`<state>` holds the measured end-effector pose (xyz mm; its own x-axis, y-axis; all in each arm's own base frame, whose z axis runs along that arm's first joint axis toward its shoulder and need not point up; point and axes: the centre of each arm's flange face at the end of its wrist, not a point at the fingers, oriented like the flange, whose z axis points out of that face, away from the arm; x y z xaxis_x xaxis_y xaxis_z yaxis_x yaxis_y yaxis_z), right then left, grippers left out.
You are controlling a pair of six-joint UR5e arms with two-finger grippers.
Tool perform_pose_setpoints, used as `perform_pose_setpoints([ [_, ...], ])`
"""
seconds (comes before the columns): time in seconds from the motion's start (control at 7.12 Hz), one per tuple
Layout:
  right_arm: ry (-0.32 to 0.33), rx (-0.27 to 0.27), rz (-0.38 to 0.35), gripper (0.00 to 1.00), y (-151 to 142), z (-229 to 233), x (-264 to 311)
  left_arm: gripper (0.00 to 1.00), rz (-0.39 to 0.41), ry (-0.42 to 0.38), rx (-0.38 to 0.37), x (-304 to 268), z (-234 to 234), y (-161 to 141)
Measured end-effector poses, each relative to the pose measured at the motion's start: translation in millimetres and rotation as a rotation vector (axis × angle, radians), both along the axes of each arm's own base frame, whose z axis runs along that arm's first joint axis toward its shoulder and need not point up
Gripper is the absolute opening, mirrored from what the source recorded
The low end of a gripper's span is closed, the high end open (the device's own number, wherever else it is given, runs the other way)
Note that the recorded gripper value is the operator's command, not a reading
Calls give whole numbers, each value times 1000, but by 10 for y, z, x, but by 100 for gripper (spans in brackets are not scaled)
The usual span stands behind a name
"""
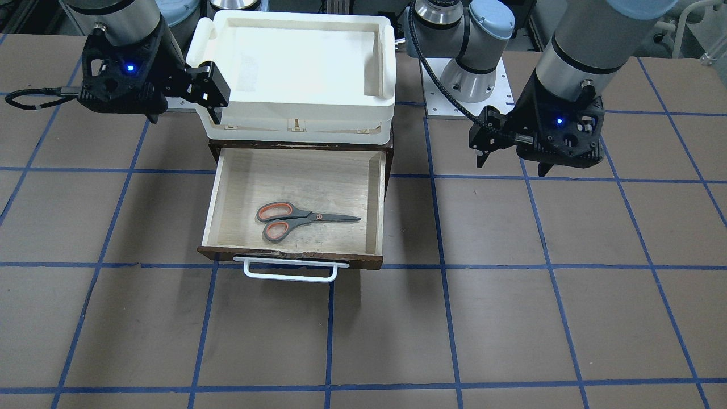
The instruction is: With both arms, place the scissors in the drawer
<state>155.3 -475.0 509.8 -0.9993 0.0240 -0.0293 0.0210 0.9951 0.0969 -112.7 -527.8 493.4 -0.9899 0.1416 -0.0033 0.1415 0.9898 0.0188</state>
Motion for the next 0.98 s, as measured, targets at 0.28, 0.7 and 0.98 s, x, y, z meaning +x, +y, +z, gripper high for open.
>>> perform_pose_setpoints([
  [0.28,1,0,0,100,0,-1,-1,100,10,1,3,1,0,5],
  [0.7,2,0,0,100,-1,-1,-1,100,12,0,2,-22,8,15],
  [0.98,4,1,0,100,1,-1,-4,100,29,-5,7,1,8,22],
])
